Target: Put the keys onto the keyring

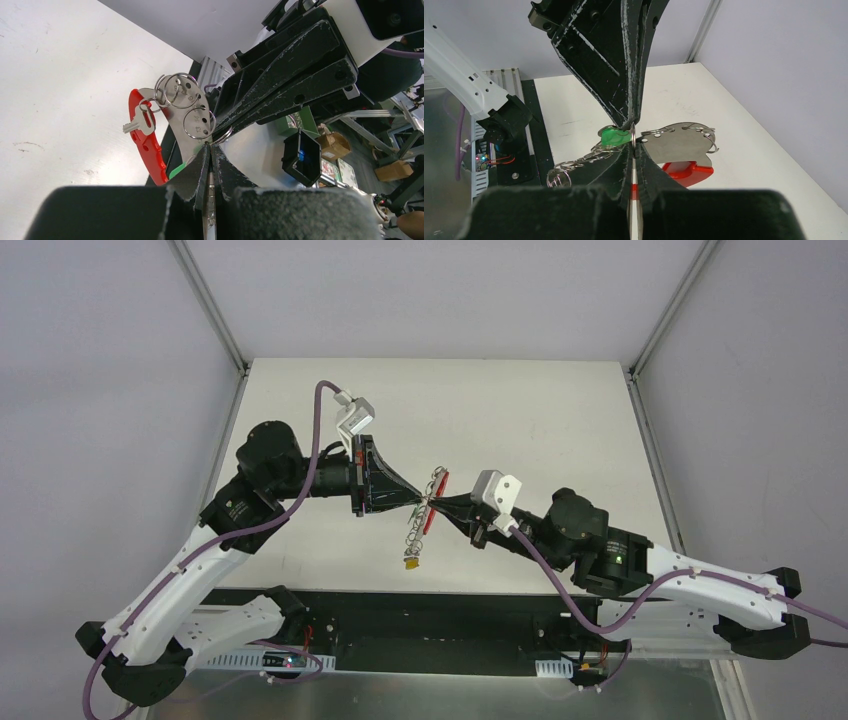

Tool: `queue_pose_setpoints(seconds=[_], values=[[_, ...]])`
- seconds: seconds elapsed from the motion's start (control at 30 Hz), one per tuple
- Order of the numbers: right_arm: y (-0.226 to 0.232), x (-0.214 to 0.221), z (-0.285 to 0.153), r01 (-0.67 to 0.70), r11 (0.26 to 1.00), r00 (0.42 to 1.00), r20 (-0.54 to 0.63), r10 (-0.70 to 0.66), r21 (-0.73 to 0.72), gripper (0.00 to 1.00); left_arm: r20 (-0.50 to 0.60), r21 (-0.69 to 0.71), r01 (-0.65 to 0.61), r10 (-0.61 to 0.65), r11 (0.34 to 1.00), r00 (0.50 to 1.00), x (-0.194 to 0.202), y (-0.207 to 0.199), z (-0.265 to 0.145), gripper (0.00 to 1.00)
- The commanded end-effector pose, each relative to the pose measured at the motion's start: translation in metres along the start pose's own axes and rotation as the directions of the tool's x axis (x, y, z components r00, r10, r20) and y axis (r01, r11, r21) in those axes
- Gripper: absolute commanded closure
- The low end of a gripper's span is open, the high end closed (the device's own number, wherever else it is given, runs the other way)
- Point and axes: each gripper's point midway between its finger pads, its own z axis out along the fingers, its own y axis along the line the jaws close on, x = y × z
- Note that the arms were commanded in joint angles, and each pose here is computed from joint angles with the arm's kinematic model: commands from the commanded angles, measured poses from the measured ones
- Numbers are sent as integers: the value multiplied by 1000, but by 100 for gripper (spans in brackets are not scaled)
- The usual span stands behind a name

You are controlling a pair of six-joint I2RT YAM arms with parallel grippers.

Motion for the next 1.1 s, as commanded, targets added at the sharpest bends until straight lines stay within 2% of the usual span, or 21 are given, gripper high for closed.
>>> queue_pose_setpoints(seconds=[0.0, 0.77, 1.07], values=[[-5, -24, 0, -10, 1000, 997, 81, 9, 12, 100, 38, 39, -48, 47, 998, 998, -10, -11, -4, 100], [-5, -11, 12, -16, 999, 1000, 26, 15, 33, 100, 46, 48, -70, 68, 996, 997, -12, -15, -7, 100], [-11, 2, 22, -6, 996, 999, -46, 10, 87, 100, 44, 47, -64, 62, 997, 997, -13, -14, -5, 100]])
